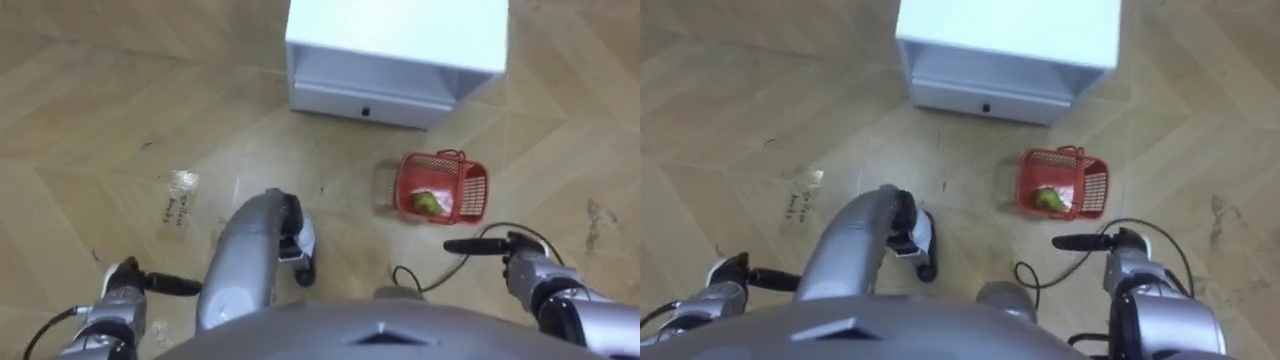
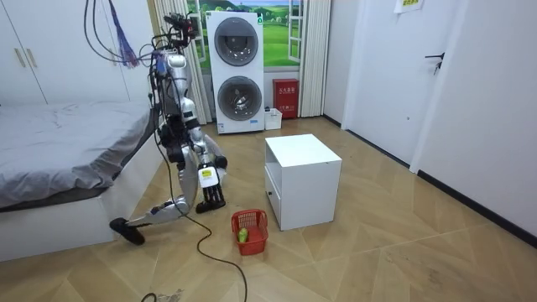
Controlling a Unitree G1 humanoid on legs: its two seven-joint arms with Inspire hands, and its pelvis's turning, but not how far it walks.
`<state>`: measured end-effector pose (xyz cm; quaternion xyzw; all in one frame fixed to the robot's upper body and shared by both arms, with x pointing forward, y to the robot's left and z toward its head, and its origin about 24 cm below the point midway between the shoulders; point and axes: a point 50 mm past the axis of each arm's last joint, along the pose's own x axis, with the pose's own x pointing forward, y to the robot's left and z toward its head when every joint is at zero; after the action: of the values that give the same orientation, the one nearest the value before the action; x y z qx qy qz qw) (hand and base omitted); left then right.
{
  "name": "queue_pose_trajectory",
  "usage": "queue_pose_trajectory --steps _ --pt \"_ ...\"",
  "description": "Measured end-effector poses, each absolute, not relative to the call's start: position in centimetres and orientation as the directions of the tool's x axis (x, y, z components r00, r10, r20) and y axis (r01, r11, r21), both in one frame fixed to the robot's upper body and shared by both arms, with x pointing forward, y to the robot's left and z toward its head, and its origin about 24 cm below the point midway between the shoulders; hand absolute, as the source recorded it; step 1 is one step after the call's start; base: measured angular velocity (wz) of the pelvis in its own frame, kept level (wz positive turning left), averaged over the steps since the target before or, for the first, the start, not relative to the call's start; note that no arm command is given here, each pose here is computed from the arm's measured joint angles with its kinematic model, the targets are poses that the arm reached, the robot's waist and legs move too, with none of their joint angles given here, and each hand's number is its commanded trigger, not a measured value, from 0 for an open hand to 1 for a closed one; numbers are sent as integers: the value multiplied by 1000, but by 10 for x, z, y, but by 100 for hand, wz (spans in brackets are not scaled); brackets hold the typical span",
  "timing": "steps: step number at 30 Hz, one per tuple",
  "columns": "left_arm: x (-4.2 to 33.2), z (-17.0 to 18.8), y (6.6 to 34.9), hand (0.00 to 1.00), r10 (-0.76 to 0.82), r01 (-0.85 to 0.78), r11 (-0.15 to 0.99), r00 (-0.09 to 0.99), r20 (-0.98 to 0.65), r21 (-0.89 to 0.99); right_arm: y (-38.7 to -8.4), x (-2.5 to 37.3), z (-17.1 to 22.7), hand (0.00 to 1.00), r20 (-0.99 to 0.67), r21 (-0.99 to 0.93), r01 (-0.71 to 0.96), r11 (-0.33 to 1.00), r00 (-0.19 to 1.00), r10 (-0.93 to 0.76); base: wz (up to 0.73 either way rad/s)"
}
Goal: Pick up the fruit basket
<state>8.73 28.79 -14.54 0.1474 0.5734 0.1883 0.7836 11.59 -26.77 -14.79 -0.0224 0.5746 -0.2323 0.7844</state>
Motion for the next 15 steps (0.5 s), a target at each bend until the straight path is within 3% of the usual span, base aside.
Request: queue_pose_trajectory --steps 5,9,15 --pt "91 -145 288 0 505 -124 862 272 -819 491 -279 120 -142 0 -859 -348 370 862 243 -451 24" --pt "92 -144 289 0 523 -137 851 298 -798 507 -282 156 -126 0 -771 -343 425 838 382 -509 13" --pt "82 -145 290 0 577 -172 816 293 -762 552 -284 185 -104 0 -660 -318 489 812 501 -560 5"
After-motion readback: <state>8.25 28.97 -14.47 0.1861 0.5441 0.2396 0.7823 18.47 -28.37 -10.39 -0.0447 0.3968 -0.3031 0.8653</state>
